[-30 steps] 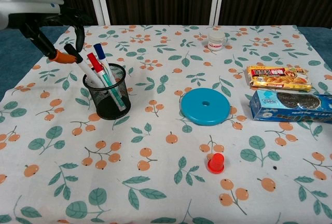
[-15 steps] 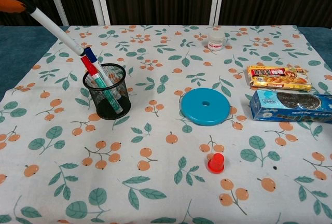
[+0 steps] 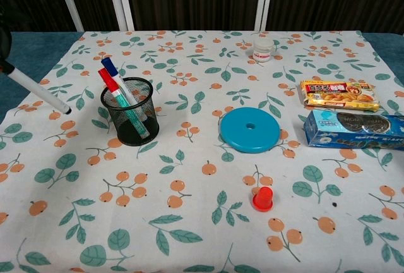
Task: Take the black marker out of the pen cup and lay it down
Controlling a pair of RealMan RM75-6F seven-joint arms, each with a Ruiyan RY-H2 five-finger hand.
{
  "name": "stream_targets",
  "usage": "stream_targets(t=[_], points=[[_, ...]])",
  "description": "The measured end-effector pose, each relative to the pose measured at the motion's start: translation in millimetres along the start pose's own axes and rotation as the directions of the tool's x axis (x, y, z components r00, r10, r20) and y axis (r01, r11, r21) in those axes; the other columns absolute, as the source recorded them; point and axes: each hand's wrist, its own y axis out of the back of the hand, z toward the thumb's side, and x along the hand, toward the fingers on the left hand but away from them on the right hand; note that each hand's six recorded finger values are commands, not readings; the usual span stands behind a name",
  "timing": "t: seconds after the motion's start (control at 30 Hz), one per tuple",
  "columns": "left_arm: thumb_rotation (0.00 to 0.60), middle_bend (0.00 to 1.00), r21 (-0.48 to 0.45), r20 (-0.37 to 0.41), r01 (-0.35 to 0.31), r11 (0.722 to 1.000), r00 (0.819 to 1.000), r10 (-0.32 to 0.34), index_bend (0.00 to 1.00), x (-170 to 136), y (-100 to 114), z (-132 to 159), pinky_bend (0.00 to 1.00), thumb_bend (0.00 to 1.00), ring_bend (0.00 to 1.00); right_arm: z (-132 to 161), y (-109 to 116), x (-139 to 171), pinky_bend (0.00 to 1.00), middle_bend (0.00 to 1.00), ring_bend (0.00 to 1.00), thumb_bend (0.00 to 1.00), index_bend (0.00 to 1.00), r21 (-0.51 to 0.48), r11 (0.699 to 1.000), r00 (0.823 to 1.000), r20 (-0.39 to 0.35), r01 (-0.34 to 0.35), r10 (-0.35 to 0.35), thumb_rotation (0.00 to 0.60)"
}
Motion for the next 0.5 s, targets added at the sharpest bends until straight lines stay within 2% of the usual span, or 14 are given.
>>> stream_targets(t=[0.13,0.33,0.5], points=[[0.6,0.04,-0.001,0.019,0.053,0.999,0.998,-0.053,0.59,11,-18,4,0.0,0.36,0.0,0,0,0,0.17,0.01,0.06,0.08,0.09,0.0,1.0,1.0,0.0,0.001,-0.001,0.6],[0.6,0.04,-0.015,0.031,0.143,0.99,0.989,-0.142,0.59,22,-33,13,0.0,0.36,0.0,-1,0,0,0.17,0.01,0.06,0.08,0.09,-0.002,1.0,1.0,0.003,0.0,0.0,0.6],[0.6,0.04,-0.03,0.03,0.176,0.984,0.984,-0.175,0.57,37,-31,23,0.0,0.36,0.0,-1,0,0,0.17,0.01,0.06,0.08,0.09,-0.002,1.0,1.0,0.003,-0.001,0.001,0.6]])
